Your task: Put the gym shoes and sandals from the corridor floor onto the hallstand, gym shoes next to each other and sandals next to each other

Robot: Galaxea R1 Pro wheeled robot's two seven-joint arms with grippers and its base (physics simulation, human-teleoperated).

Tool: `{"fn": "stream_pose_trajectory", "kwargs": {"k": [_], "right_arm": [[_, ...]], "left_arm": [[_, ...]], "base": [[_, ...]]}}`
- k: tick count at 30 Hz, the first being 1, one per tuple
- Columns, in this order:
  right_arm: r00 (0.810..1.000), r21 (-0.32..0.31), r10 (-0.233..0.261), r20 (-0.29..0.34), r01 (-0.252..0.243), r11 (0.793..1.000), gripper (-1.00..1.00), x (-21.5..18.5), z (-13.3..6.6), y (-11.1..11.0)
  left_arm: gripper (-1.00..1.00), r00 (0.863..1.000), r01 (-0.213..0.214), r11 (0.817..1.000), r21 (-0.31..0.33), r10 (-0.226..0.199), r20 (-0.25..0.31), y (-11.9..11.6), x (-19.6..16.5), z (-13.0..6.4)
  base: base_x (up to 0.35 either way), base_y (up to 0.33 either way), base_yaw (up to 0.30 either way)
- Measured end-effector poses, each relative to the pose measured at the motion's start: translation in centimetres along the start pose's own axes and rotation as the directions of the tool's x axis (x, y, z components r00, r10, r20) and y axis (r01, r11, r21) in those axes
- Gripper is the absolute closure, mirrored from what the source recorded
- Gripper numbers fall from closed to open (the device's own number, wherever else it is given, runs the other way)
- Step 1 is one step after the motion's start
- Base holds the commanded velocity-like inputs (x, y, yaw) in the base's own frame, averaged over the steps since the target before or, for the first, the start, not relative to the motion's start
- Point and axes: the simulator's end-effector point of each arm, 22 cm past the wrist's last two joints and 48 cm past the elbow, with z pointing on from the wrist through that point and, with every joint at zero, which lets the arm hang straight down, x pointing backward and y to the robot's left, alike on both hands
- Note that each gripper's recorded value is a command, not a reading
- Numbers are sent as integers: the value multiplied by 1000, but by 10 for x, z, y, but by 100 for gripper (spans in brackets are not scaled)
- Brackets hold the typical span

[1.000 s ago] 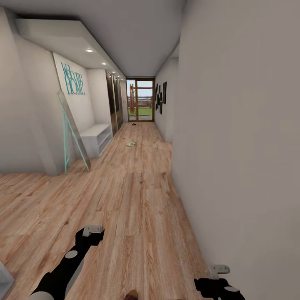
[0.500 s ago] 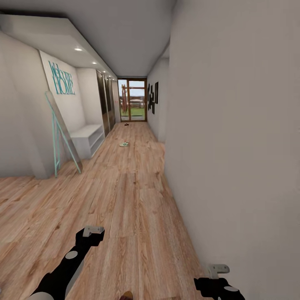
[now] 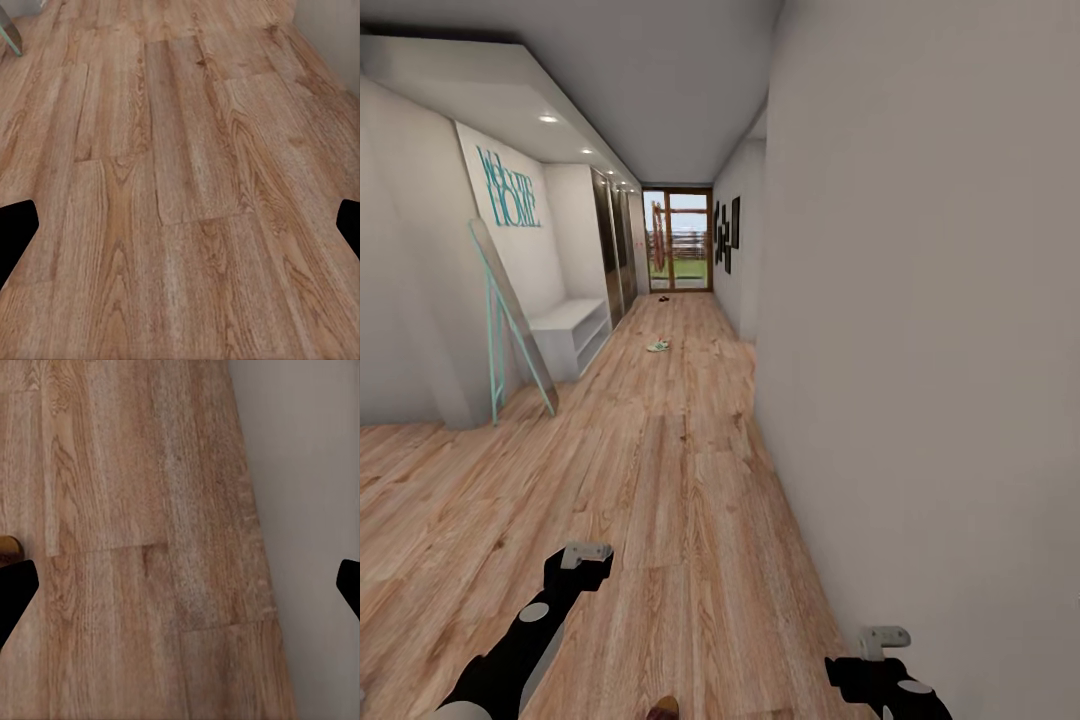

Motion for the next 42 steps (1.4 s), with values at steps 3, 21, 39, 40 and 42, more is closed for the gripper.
{"fn": "stream_pose_trajectory", "kwargs": {"k": [3, 21, 39, 40, 42], "right_arm": [[1000, 0, 0, 1, 0, 1000, -100, 0, 0, 0], [1000, -2, 0, 2, 0, 1000, -100, -1, 0, 1], [1000, -2, -1, 2, 1, 1000, -100, -1, 0, 2], [1000, -2, -2, 1, 2, 1000, -100, -1, 0, 2], [1000, -3, -3, 1, 3, 1000, -100, 0, 0, 2]], "left_arm": [[-100, 1000, 0, 1000, 0, 0, 0, 0, 0, 0], [-100, 1000, 1, 1000, 0, -1, -1, 0, 0, 0], [-100, 1000, 1, 1000, 0, -1, -2, 0, 1, 0], [-100, 1000, 1, 1000, 0, -1, -2, 0, 1, 0], [-100, 1000, 1, 1000, 0, -1, -3, 0, 2, 0]], "base": [[-3, 0, 0], [-131, 0, -18], [-2, 0, -160], [0, 0, -6], [0, 0, -3]]}}
